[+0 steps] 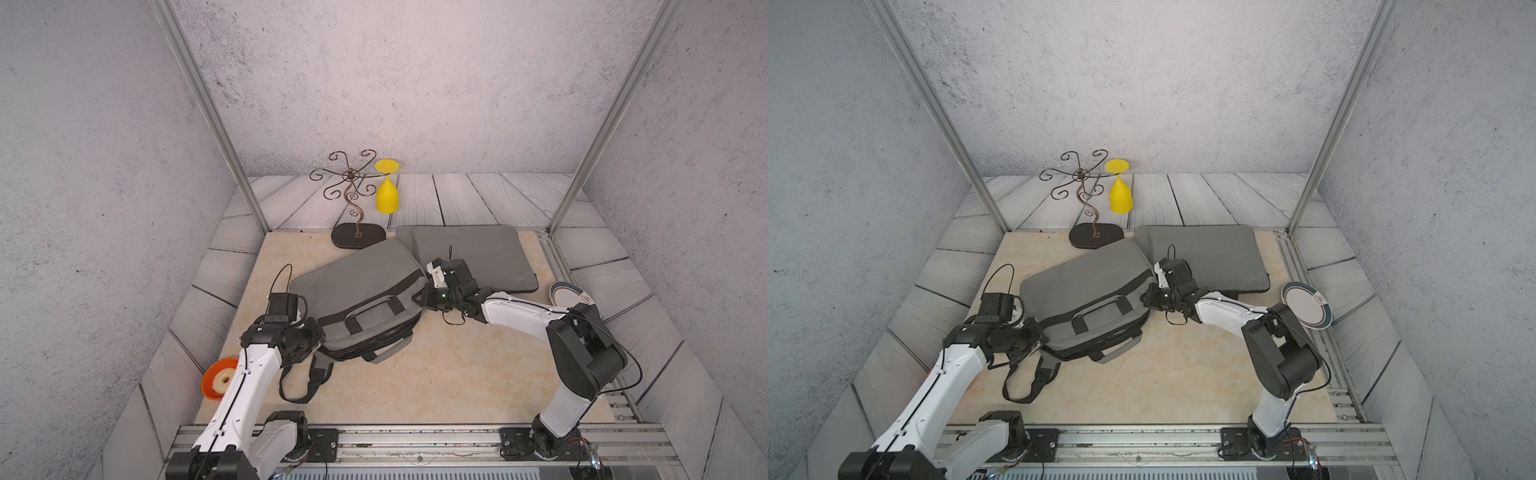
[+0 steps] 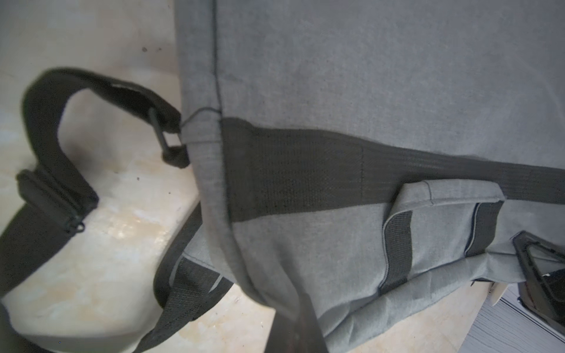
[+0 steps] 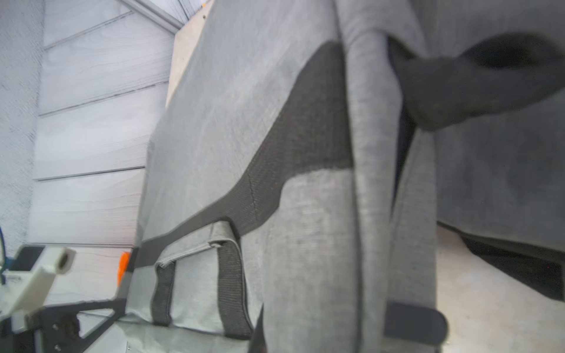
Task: Open the zippered laptop bag and take out the laptop
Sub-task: Adjust the zippered laptop bag at the center of the board.
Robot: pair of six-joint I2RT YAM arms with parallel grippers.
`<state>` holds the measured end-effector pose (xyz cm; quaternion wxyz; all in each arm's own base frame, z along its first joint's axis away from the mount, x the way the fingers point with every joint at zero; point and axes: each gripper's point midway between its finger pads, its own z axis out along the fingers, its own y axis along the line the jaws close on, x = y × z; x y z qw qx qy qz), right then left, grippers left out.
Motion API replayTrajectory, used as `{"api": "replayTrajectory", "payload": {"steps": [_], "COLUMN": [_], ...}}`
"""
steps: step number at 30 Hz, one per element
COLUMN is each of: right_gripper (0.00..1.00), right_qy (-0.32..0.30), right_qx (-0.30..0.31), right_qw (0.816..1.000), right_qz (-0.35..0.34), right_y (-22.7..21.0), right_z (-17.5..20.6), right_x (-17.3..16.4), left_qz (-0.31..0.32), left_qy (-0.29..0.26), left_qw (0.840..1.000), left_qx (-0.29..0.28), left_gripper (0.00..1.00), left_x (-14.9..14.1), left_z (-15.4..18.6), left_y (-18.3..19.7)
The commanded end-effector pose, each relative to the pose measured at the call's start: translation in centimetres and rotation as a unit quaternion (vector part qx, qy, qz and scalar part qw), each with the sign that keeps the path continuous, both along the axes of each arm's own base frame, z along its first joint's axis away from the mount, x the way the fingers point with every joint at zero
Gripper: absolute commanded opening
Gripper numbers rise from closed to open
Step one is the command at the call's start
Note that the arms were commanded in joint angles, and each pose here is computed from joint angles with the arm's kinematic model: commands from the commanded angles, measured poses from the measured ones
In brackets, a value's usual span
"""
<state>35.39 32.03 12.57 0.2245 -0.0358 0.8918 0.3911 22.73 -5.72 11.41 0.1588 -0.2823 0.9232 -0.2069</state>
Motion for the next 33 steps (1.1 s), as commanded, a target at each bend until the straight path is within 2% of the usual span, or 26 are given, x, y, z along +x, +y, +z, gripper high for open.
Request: {"api": "replayTrajectory", "payload": {"steps": [1,8,12,23,25,30,33], "right_gripper": [0.02,0.00,0.00,0.00,0.01,0.03,0.10], "right_qy": [-0.046,-0.079,-0.095,-0.116,-0.114,-0.107,-0.105], "right_qx": [-0.002,-0.004,-0.008,-0.025,-0.031,-0.051,-0.058], "right_qw": [0.998,0.994,0.990,0.984,0.985,0.983,0.982], "right_qz": [0.037,0.080,0.103,0.131,0.129,0.140,0.145], "right_y": [1.7,4.6,6.7,10.6,10.8,11.2,11.4], "right_z": [1.8,3.1,3.2,0.9,0.1,-2.1,-2.9], "right_x": [1.2,2.6,4.2,8.0,8.5,9.2,9.3], "left_qz": [-0.011,-0.013,-0.034,-0.048,-0.051,-0.057,-0.062], "left_qy": [0.031,0.015,0.007,0.010,0.007,-0.006,-0.027], "left_qw": [0.999,1.000,0.999,0.998,0.998,0.998,0.997], "left_qx": [0.000,0.004,-0.016,-0.042,-0.042,-0.038,-0.030], "left_gripper": [0.00,0.00,0.00,0.14,0.20,0.54,0.65], "left_x": [-2.7,-4.2,-4.5,-4.4,-4.3,-4.3,-4.1], "left_z": [-0.2,1.1,1.3,0.5,0.5,0.5,1.3], "left_y": [-0.9,-1.4,-2.4,-3.9,-3.9,-3.8,-3.6]}}
